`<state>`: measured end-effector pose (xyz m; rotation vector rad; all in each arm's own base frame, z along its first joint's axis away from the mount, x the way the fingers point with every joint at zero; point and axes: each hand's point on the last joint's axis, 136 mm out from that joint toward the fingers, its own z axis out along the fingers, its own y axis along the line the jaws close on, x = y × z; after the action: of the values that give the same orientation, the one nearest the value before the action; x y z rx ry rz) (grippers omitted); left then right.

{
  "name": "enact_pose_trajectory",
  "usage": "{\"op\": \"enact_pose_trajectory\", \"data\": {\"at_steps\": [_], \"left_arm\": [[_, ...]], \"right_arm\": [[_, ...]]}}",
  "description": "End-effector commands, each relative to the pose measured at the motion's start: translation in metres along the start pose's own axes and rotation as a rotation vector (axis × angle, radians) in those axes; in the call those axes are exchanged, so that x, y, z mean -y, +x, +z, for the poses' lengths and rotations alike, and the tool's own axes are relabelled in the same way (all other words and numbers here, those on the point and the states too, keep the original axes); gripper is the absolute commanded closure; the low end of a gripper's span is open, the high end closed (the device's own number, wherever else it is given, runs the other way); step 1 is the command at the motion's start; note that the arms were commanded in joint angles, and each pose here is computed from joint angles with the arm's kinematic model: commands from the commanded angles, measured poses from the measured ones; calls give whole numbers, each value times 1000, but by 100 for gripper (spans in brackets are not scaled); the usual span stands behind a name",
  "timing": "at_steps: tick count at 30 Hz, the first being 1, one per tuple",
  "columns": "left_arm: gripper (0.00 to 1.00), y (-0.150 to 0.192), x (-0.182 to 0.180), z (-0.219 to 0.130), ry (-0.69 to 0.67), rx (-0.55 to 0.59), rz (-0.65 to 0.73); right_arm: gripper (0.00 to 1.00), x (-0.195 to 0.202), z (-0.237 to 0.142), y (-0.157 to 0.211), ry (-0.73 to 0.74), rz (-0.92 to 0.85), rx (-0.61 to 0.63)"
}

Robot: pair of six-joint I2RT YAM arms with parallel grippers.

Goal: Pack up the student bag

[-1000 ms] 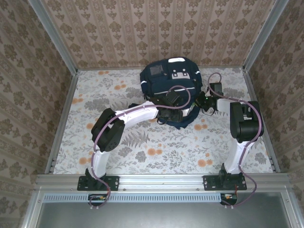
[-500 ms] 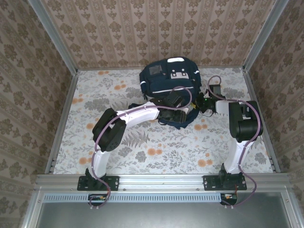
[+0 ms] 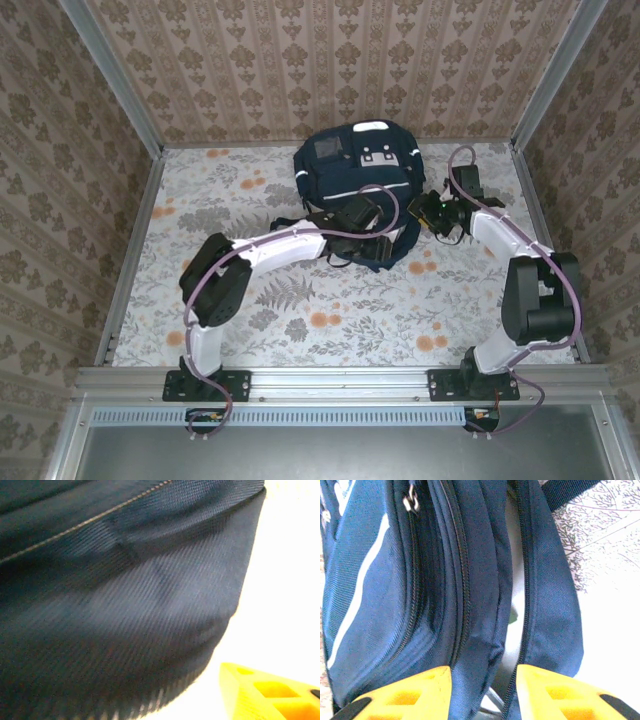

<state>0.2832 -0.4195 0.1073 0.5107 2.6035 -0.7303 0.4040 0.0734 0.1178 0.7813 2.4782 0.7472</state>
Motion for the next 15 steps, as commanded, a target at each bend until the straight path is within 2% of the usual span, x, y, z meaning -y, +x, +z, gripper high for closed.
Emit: {"op": "enact_pose_trajectory", "data": {"at_steps": [1,4,8,12,15], "left_arm": [[41,-22,-12,-43,-16,100,-62],[40,-29,-33,-71,-46,158,-103],[40,-35,-79,-101,-95,207,-201],[40,-39,-125,-113,-121,228,-289],[41,-42,-150,-112,-83,235,-377]], "right_arm": [[59,12,-7,22,86,-16,-52],[58,9,-15,32,77,-29,-30],[57,-2,-26,50,38,-59,-17],[53,-24,-33,74,-25,-110,-18],[48,-50,-31,95,-94,-139,-32]]}}
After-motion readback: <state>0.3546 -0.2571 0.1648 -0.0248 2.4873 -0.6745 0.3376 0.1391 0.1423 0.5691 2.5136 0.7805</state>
